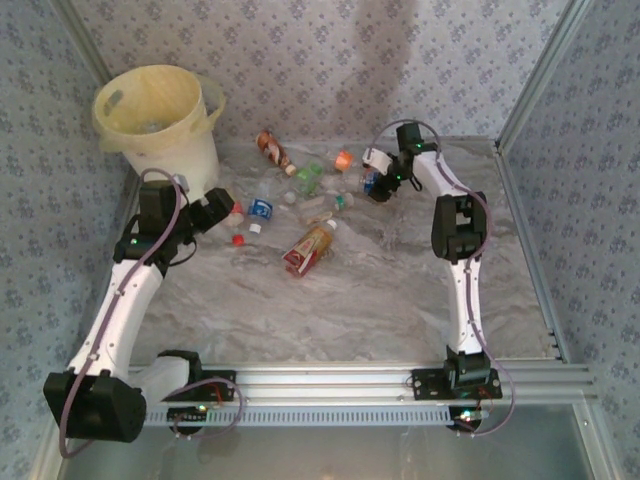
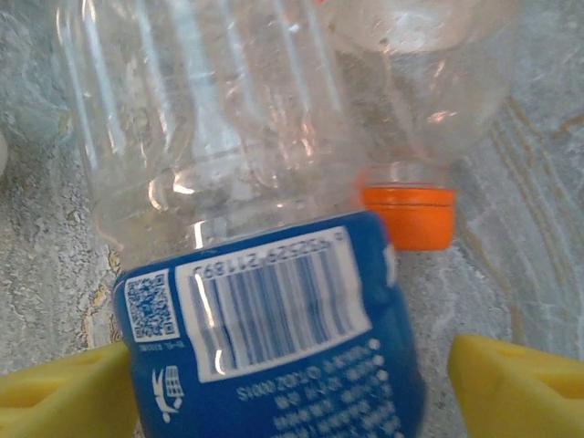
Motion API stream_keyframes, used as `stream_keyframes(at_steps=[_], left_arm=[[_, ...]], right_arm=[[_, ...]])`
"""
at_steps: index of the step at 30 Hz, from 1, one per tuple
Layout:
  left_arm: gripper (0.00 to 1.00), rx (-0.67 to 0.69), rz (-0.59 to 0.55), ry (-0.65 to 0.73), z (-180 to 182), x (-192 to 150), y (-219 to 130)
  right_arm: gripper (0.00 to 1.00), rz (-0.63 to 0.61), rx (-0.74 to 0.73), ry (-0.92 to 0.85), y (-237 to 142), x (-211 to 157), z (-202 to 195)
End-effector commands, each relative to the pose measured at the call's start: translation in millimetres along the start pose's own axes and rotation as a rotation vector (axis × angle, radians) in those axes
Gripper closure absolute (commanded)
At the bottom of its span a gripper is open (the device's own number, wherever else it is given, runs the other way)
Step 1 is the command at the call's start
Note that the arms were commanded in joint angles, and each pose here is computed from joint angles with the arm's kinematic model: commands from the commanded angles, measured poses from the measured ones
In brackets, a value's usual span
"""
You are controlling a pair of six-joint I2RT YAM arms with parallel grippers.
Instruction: Put the plastic bottles in the bin
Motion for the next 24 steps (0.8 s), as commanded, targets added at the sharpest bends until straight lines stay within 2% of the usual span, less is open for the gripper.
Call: stream_keyframes(at_steps=[1,10,17,24], left_arm=[[0.02,0.027,0.004,0.014,5.9,-2.1,-0.8],[0.02,0.021,0.016,0.004,9.8,-6.5,3.5],[0.02,-0.035,0.038,0.001,6.5,-8.7,8.3],[0.02,-0.209,0.081,0.025,-17.1,-13.0,24.4]], right_arm=[[0.17,0.05,0.014,-0.079,5.5,-4.3,4.5],[0.41,0.02,-0.092,-0.147,-20.2,7.9,4.0],[0.48,-0.032,-0.152,-0.154,-55.3,9.9,28.8],[0.52,-0.141,-0.227,-0.005,-114.6,21.8,71.2]])
Point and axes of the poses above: each hand's point on the last joint's axis, 136 mm out from that joint toward the fingers, its own y axis out along the fingers, its own z axis along the line the jaws close on, x = y × z, the point moved 9 cm from there along -y, back along the fingers, and after that the axes turned 2 degrees about -y, right-handed, at the moved point
